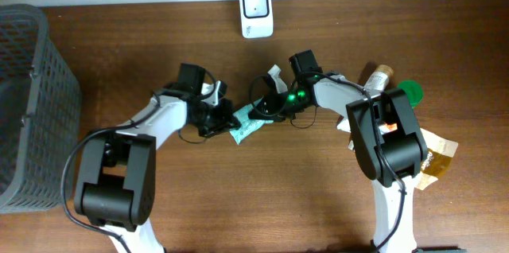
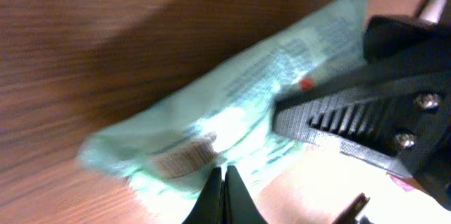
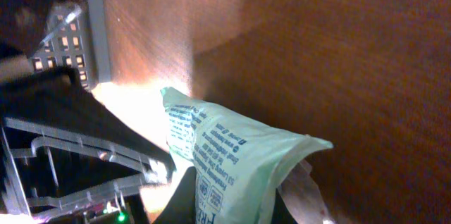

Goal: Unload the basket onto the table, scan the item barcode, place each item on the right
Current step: 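Release the packet with the left gripper and retract it left, then lift the green packet with the right gripper up to the scanner, then hold the green packet in front of the scanner with the right gripper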

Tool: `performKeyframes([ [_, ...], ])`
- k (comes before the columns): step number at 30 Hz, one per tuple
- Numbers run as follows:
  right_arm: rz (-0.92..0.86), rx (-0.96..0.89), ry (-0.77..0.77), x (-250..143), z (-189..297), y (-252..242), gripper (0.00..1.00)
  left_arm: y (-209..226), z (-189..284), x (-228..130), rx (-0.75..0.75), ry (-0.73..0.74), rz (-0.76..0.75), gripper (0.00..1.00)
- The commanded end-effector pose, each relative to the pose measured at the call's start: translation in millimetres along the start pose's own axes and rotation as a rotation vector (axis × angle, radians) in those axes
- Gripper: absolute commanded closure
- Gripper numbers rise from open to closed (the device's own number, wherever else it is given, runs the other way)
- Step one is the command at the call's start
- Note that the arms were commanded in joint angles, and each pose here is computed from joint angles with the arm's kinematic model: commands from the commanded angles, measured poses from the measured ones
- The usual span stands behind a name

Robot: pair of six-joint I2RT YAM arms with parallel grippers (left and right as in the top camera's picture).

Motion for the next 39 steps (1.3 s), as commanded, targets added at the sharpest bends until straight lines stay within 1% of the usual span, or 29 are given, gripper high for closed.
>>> performKeyframes([
  [1,0.082,0.036,-0.056,-5,38,36,0.96,5,64,29,0.056,-0.113,-0.097,1.0],
  [3,0.108,0.048,-0.108,-10,70,57,0.96,2,109,40,0.08,-0.19,-0.11,1.0],
  [4,0.127,0.057,-0.141,-15,88,70,0.96,2,129,43,0.097,-0.238,-0.11,0.98],
  [6,0.165,0.07,-0.205,-27,123,95,0.95,10,151,45,0.14,-0.302,-0.098,0.85],
  [7,0.178,0.074,-0.232,-35,138,104,0.95,16,156,45,0.165,-0.312,-0.084,0.81],
  [8,0.191,0.082,-0.269,-45,157,117,0.95,24,160,44,0.199,-0.317,-0.063,0.7],
  [10,0.204,0.093,-0.326,-67,186,136,0.95,33,164,43,0.266,-0.322,-0.039,0.41],
  [11,0.203,0.106,-0.349,-76,198,144,0.95,36,165,43,0.304,-0.322,-0.032,0.01],
  [12,0.216,0.129,-0.368,-87,210,153,0.95,39,166,43,0.338,-0.322,-0.026,0.01],
  [13,0.252,0.179,-0.405,-107,231,169,0.95,47,168,39,0.433,-0.3,0.001,0.01],
  [15,0.245,0.193,-0.459,-123,249,179,0.95,53,171,37,0.518,-0.294,0.017,0.01],
  [16,0.228,0.199,-0.502,-135,263,183,0.95,60,175,36,0.612,-0.293,0.031,0.01],
  [17,0.167,0.16,-0.554,-138,271,177,0.95,67,181,36,0.72,-0.294,0.048,0.01],
  [18,0.147,0.139,-0.569,-137,272,174,0.95,69,183,35,0.763,-0.292,0.055,0.01],
  [19,0.119,0.11,-0.582,-136,271,169,0.95,71,184,35,0.787,-0.291,0.059,0.01],
  [22,0.06,0.015,-0.609,-129,263,160,0.95,71,184,34,0.79,-0.291,0.059,0.01],
  [26,0.054,-0.074,-0.641,-116,242,168,0.95,71,184,34,0.79,-0.291,0.059,0.01],
  [28,0.1,-0.167,-0.663,-100,230,190,0.95,71,184,34,0.79,-0.291,0.059,0.01],
  [30,0.17,-0.227,-0.694,-87,229,212,0.95,71,184,34,0.79,-0.291,0.059,0.01],
  [31,0.227,-0.292,-0.747,-74,229,227,0.96,71,184,34,0.79,-0.291,0.059,0.01],
  [33,0.326,-0.413,-0.854,-44,221,242,0.96,71,184,34,0.79,-0.291,0.059,0.01],
  [34,0.41,-0.482,-0.915,-21,209,243,0.96,71,184,34,0.79,-0.291,0.059,0.01],
  [36,0.512,-0.593,-0.976,9,189,238,0.96,71,184,34,0.79,-0.291,0.059,0.01],
  [37,0.604,-0.685,-1.017,34,171,232,0.96,71,184,34,0.79,-0.291,0.059,0.01],
  [38,0.669,-0.74,-1.037,47,161,228,0.96,71,184,34,0.79,-0.291,0.059,0.01],
  [39,0.781,-0.837,-1.062,66,146,222,0.96,71,184,34,0.79,-0.291,0.059,0.01],
])
Point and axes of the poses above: each gripper's point midway between its finger pads, its own z axis back along the fingers, its own y axis along the line the jaws close on, x = y × z, the point moved 9 cm from there along z, back along the fingers, and after that the axes turned 14 degrees about -z, right-handed, at the moved point
